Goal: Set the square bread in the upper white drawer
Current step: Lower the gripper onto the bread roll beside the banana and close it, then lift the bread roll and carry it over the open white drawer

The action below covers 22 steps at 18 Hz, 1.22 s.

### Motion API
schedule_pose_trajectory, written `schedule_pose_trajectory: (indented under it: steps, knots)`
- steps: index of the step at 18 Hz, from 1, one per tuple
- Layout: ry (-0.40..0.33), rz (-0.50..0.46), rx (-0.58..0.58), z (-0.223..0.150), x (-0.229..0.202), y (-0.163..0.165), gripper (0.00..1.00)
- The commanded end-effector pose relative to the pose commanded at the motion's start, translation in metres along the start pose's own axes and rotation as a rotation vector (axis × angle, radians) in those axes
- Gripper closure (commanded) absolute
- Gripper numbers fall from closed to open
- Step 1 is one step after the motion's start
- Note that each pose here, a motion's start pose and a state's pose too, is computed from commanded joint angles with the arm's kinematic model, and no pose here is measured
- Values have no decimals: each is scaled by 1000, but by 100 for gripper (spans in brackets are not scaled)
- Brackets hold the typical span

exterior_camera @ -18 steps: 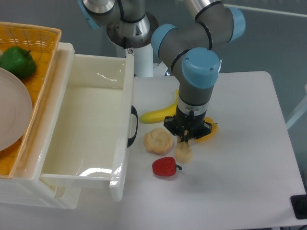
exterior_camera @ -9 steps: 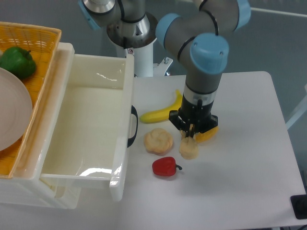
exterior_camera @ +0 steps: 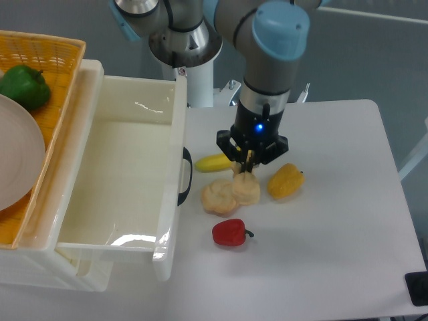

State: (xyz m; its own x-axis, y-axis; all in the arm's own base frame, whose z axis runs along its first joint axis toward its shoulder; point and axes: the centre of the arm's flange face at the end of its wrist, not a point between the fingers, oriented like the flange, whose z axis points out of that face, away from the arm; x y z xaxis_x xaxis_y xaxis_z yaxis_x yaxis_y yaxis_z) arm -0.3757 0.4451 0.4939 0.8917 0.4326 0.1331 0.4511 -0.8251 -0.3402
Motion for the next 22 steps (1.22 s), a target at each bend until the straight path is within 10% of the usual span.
schedule_pose_trajectory:
  steps: [9, 22]
  knots:
    - [48, -73, 78, -49, 63, 12, 84]
    - [152, -3, -30, -14, 143, 13, 80]
